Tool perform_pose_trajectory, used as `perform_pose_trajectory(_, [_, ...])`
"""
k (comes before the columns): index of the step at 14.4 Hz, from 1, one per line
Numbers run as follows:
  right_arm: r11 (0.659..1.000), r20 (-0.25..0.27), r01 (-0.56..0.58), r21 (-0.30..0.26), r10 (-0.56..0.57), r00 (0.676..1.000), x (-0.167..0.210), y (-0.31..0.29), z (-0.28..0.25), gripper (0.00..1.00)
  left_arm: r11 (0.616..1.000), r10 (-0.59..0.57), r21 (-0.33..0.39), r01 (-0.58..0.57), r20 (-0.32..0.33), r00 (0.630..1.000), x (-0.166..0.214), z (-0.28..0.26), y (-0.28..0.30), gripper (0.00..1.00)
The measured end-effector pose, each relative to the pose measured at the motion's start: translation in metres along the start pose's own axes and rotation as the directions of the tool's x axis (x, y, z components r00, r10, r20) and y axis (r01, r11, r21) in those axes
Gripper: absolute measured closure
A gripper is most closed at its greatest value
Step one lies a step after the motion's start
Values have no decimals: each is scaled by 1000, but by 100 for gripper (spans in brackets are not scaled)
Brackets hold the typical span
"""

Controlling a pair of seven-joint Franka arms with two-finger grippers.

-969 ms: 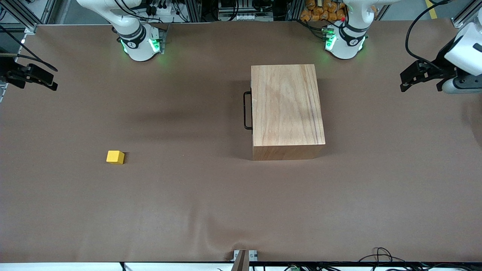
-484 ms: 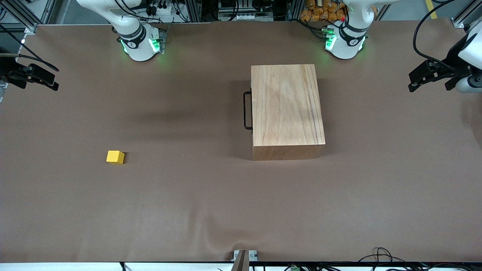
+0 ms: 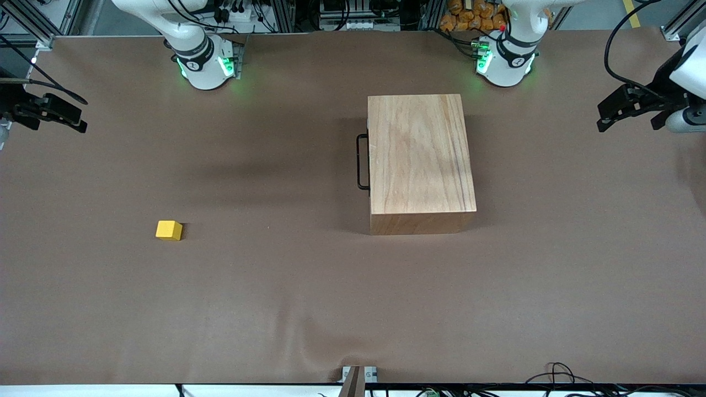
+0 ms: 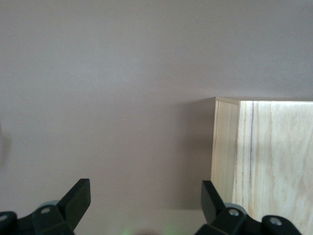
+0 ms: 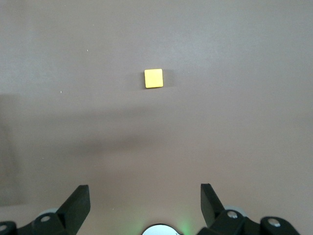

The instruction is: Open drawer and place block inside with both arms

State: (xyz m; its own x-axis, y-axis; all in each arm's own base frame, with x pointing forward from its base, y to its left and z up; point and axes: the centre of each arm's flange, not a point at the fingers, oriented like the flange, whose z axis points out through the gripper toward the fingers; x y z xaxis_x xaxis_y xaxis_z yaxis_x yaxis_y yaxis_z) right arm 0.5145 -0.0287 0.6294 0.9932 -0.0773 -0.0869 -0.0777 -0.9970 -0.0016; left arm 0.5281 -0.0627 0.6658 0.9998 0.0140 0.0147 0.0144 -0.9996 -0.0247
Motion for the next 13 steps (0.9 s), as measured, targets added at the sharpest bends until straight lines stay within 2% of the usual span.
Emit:
perform_pose_trajectory(8, [1000, 1, -2, 0, 2, 1000, 0, 1, 0, 0, 998, 66, 1, -66, 6, 998, -6, 3, 49, 0])
perform_pose_trajectory(13, [1000, -5, -10, 2, 10, 1000, 1, 6, 0, 0, 1000, -4, 4, 4, 45, 999, -17, 23, 131, 0])
